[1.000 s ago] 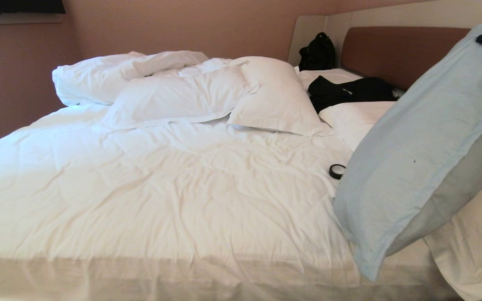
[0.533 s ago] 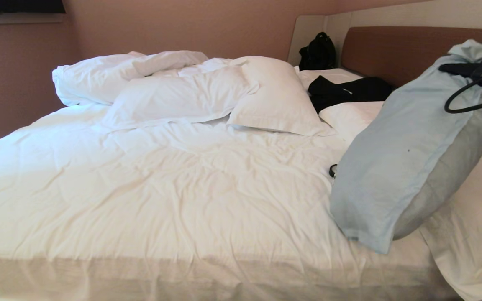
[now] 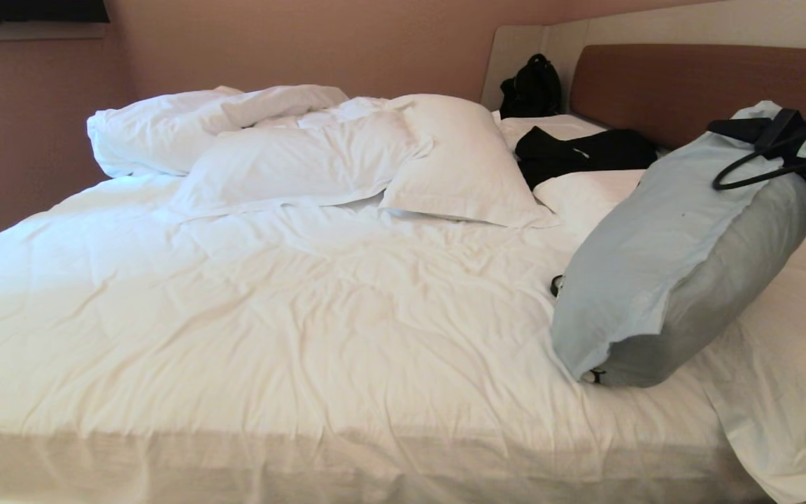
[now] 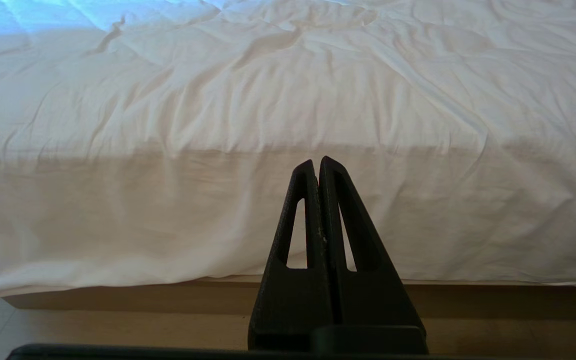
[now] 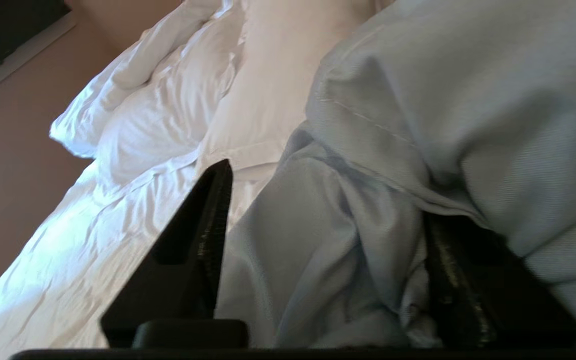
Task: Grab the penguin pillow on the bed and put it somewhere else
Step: Place the pillow at the bedside
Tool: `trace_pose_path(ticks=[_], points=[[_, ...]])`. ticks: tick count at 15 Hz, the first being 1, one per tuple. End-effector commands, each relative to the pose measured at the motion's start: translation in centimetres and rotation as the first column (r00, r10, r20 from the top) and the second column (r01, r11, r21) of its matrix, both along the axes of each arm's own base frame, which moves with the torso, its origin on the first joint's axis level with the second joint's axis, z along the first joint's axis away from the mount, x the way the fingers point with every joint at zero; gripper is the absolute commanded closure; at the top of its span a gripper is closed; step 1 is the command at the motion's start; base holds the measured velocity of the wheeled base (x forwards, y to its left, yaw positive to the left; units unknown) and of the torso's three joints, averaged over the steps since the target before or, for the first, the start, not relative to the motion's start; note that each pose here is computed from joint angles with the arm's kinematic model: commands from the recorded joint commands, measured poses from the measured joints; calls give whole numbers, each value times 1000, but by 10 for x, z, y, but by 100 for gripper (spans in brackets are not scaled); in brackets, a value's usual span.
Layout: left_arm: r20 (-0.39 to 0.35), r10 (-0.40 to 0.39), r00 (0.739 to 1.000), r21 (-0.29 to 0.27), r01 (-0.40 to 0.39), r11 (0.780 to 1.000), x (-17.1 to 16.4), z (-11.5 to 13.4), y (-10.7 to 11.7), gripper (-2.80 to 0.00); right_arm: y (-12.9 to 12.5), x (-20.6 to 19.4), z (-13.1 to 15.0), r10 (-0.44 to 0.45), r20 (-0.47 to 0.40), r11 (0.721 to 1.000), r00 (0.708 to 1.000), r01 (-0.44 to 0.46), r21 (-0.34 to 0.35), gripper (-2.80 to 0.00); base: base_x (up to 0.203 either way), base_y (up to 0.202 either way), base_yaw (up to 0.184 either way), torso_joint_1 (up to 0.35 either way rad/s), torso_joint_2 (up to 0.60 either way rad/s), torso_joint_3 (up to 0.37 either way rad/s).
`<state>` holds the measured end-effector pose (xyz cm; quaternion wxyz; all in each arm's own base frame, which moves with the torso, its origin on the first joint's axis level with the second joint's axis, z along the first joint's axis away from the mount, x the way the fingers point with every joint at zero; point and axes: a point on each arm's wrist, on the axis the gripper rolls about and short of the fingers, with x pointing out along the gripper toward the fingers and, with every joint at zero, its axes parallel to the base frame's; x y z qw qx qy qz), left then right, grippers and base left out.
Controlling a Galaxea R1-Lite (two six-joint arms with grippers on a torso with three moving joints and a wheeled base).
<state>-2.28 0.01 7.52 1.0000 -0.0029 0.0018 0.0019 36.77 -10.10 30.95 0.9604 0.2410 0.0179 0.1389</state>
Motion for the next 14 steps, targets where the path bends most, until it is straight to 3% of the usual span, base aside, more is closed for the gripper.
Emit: trace_pose_path(ticks=[1,3,7,11,14], points=[[-1,1,1000,0,-1,1000,0,0,0,0,-3,-14,16,-84,41,996,996,85,-4,-280,0,0,0,0,0,0],[-1,1,1000,0,-1,1000,0,0,0,0,-1,-33,34,-167,84,986,982,168,-4,-280,0,0,0,0,0,0],[-1,-1,1000,0,1,1000,0,0,0,0,12,-33,45,-375,60,927,925,375,-3,-280,0,0,0,0,0,0],[-1,1,1000,0,-1,1000,0,0,0,0,22,-33,44,-452,30,887,891,453,-93,-280,0,0,0,0,0,0],[-1,0,1000,0,0,1000,0,0,0,0,20,-6,22,-460,-103,881,882,438,-178,-280,0,0,0,0,0,0]])
